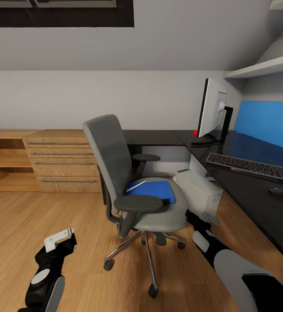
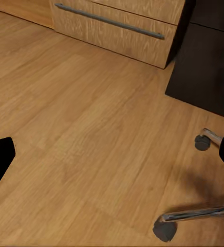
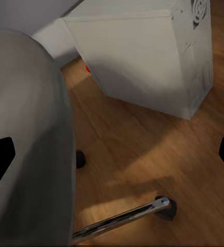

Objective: In the bedroom, organize the workspace by keeping the computer under the desk, ensuring the monitor is on the desk, placing the keyboard on the desk next to the monitor, placing the mouse on the desk next to the keyboard, moving the folder from the swivel chair onto the desk next to the mouse, stacking the notebook on top of the folder with the pen on top of the notebook, and positioning the swivel chair next to the desk.

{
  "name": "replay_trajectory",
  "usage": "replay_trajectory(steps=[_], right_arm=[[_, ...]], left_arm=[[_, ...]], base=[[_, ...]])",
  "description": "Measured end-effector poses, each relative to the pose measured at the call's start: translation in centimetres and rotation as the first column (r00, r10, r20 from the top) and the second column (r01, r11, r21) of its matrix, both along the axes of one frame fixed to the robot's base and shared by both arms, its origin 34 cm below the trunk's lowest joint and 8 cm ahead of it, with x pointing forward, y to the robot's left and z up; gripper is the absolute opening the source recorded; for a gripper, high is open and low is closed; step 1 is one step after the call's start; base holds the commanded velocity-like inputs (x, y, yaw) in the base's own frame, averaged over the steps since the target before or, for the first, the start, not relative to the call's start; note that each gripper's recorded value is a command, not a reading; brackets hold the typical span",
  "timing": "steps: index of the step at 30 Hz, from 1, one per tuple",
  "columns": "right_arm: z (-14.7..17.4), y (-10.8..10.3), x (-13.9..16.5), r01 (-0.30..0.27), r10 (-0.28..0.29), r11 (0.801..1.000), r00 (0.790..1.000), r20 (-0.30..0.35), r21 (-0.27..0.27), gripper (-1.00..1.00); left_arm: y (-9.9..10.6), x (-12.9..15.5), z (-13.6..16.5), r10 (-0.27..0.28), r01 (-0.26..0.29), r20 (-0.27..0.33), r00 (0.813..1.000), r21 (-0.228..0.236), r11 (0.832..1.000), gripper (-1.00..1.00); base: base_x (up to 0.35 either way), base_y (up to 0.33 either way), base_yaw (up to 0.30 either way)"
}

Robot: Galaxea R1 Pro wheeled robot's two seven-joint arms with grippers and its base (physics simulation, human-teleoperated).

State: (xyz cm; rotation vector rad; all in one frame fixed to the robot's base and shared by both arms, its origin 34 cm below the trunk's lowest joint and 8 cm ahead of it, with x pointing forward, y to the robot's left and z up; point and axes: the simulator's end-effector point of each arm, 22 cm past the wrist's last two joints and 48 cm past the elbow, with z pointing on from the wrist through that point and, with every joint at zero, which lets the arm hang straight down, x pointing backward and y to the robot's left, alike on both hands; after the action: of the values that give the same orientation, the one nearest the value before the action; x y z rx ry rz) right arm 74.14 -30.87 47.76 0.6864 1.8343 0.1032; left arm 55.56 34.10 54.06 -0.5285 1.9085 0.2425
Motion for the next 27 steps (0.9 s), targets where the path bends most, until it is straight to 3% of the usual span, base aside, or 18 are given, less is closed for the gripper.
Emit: replay_trajectory(steps=[5, 12, 27], right_arm=[[0.00, 0.05, 0.06, -0.007, 0.007, 1.000, 1.000, -0.008, 0.002, 1.00], [-0.20, -0.03, 0.00, 0.020, -0.019, 0.998, 1.000, -0.015, 0.062, 1.00], [0.04, 0.76, 0.33, 0.002, 0.000, 0.997, 1.000, -0.020, 0.081, 1.00]], left_arm=[[1.00, -0.24, 0.13, 0.025, -0.025, 0.006, 1.000, -0.004, 1.000, 1.00], [0.93, -0.24, -0.02, 0.025, -0.025, 0.008, 1.000, -0.025, 0.999, 1.00], [0.79, -0.19, -0.08, 0.023, -0.023, 0.010, 1.000, -0.035, 0.999, 1.00]], base=[[0.035, 0.000, 0.000], [0.175, 0.000, 0.000], [0.114, 0.000, 0.000]])
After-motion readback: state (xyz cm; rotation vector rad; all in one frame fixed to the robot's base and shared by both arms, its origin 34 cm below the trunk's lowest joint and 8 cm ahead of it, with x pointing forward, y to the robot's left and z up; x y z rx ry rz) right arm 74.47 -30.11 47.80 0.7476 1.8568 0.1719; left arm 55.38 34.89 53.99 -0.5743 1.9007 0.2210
